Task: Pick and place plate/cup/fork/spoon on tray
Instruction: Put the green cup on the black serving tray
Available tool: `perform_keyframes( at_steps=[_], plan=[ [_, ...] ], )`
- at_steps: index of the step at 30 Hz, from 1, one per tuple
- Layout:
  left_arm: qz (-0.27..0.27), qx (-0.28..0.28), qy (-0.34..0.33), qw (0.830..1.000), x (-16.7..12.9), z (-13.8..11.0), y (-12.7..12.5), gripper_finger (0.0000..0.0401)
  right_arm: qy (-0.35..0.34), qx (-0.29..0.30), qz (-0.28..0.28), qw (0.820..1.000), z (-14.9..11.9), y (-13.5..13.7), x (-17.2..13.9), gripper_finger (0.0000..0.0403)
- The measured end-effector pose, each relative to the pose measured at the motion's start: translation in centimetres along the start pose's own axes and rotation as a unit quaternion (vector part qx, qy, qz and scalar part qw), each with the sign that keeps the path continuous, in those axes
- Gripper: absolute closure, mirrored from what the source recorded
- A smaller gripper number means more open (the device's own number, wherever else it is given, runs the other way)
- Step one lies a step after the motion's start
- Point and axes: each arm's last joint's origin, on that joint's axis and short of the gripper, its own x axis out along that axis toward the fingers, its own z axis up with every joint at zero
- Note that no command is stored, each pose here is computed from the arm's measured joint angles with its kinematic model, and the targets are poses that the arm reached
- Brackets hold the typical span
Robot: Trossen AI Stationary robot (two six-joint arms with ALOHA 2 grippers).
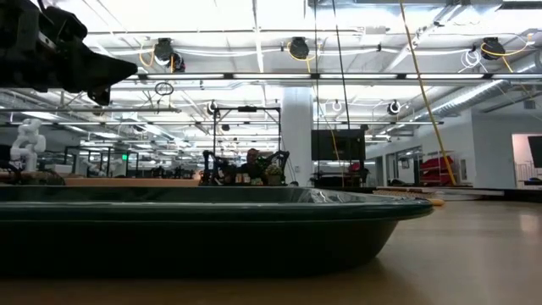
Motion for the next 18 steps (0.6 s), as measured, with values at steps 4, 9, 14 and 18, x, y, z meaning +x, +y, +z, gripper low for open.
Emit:
perform_keyframes(
  at_steps=[4,9,14,18],
  plan=[
    [0.000,0.001,-0.005,1.000,0.0,0.1,0.0,0.0387,0.090,0.062,-0.034,0.993,-1.1,0.2,0.6,0.0403],
    [-0.001,0.001,-0.014,1.000,0.0,0.3,0.0,0.0387,0.210,0.120,-0.053,0.969,-2.9,1.3,2.6,0.0403],
    [-0.001,-0.017,-0.018,1.000,0.0,0.4,0.0,0.0387,0.300,0.181,-0.047,0.935,-4.0,2.7,4.1,0.0398],
    [-0.001,-0.028,-0.017,0.999,0.0,0.3,0.0,0.0387,0.320,0.206,-0.045,0.924,-4.4,3.3,4.4,0.0376]
  ],
)
